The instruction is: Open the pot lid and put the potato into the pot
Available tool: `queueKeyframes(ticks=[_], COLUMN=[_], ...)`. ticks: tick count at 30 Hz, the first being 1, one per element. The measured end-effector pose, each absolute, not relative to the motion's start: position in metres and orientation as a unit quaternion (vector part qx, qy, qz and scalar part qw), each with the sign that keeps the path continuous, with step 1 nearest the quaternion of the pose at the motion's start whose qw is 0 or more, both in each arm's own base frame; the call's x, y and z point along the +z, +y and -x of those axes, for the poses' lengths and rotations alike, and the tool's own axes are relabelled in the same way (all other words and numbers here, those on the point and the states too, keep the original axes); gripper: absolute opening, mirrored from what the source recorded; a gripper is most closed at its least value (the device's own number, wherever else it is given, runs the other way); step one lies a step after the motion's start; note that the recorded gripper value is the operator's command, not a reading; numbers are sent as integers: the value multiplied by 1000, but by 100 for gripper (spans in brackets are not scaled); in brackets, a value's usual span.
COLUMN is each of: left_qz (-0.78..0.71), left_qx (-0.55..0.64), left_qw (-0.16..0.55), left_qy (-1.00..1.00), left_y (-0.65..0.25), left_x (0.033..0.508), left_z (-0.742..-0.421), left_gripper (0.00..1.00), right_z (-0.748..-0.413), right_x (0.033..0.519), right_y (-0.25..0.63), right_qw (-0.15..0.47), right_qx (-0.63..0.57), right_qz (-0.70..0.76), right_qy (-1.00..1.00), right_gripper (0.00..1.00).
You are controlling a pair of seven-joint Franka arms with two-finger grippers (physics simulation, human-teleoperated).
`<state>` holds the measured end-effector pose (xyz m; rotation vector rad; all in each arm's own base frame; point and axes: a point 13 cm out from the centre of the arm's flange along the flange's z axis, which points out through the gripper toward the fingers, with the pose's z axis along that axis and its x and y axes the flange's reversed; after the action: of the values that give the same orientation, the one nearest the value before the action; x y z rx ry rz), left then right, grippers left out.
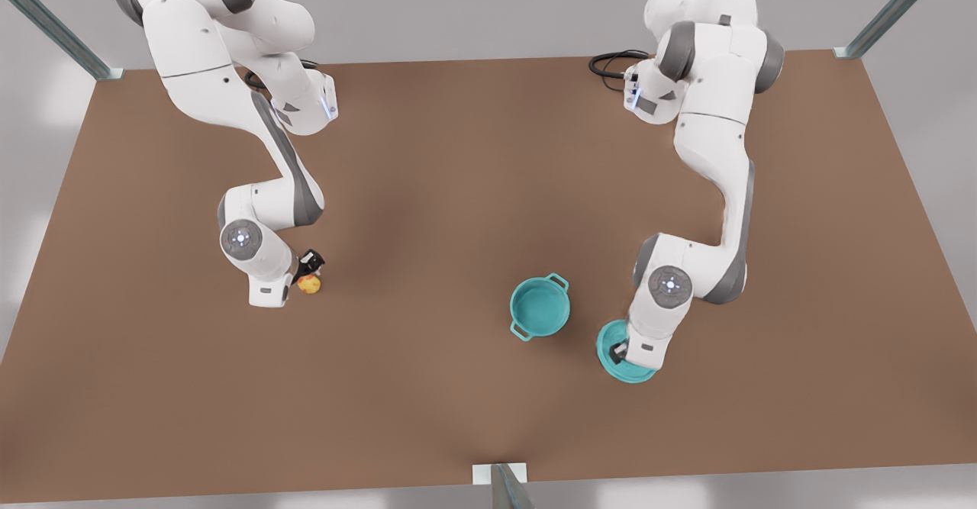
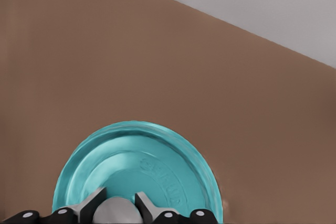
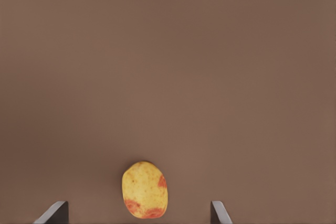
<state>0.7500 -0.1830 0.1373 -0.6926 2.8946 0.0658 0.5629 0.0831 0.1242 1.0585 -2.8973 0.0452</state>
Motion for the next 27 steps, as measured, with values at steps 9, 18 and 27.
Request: queueKeyframes(ticks=[9, 18, 27], left_qz=[199, 179, 87], left_qx=[21, -28, -25], left_qw=[61, 19, -21], left_qy=[978, 983, 996], left_y=[-126, -32, -39], left_x=[106, 396, 402], left_z=[-759, -619, -592], left_gripper=[100, 100, 100], right_z=[-541, -527, -539], right_x=[95, 60, 45], right_y=[78, 77, 78], right_qw=[34, 48, 38], right_qx=[10, 2, 2], right_qz=[-368, -386, -396], right_qy=[-929, -921, -918], right_gripper=[100, 100, 100])
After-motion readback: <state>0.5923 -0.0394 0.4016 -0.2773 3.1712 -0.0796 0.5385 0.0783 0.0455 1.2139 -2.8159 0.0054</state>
